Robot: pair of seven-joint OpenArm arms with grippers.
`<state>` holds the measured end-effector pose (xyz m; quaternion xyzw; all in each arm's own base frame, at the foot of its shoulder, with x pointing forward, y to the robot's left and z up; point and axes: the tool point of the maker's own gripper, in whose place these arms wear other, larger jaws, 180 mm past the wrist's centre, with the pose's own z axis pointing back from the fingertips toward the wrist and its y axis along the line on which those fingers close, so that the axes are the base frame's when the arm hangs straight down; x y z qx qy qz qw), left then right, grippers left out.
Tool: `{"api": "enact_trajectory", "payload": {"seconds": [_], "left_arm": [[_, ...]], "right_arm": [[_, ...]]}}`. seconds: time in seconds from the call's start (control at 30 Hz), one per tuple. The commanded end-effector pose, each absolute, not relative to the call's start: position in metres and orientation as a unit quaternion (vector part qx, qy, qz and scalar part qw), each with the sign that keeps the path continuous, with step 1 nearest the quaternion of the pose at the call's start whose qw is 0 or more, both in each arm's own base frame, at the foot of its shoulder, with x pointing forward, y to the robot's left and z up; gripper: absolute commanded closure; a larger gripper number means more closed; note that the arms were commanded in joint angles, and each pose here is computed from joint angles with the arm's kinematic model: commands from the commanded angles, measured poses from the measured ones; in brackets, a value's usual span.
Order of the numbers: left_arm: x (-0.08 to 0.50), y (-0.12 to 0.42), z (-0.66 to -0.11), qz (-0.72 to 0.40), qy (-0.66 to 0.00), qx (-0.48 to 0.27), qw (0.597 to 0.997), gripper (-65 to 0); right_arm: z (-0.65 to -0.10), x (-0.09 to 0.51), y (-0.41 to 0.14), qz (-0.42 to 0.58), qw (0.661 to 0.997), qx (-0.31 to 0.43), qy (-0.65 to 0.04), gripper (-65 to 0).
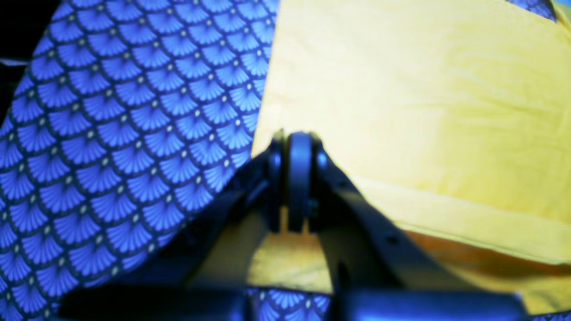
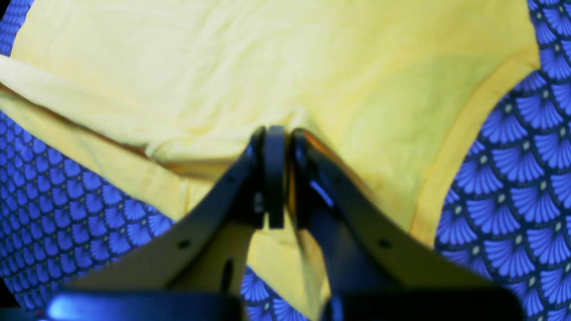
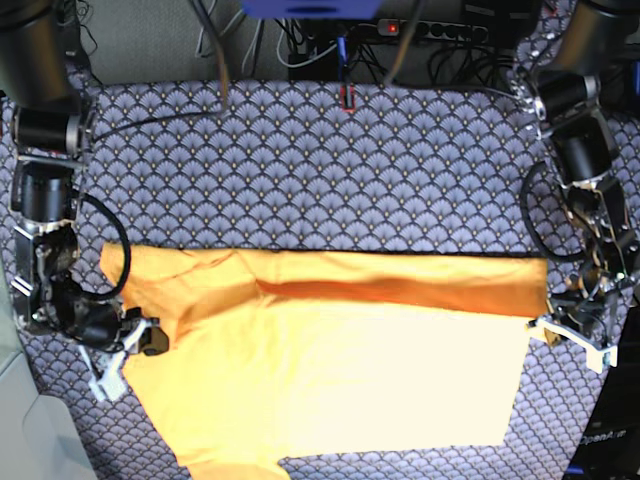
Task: Fold the T-shirt properly
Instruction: 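Lift the held edge with both grippers and fold it over the shirt, then open both grippers and shift them onto the folded edge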
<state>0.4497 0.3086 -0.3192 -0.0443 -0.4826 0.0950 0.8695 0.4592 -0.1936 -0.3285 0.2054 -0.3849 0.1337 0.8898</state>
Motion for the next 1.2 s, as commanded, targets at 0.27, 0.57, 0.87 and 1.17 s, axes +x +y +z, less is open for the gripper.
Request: {"api": "enact_trajectory", "payload": {"seconds": [0.27, 0.57, 0.87, 1.17], "left_arm": [[0.47, 0.315, -0.305, 0.106, -0.516, -0.054, 0.848, 0.0], [0.478, 0.291, -0.326, 0.075, -0.516, -0.062, 0.851, 0.0], [0.483, 0.301, -0.313, 0.077, -0.526, -0.054, 0.845, 0.0], [0.482, 0.314, -0.314, 0.108, -0.524, -0.033, 0.844, -27.6]], "right_arm": [[-0.312, 0.484, -0.178, 0.178, 0.879, 0.152, -0.414, -5.1], [-0.314, 0.483, -0.192, 0.181, 0.886, 0.129, -0.407, -5.1], [-0.324, 0.469, -0.226, 0.174, 0.901, 0.101, -0.384, -5.1], [-0.343, 0.441, -0.244, 0.162, 0.914, 0.086, -0.361, -5.1]]}}
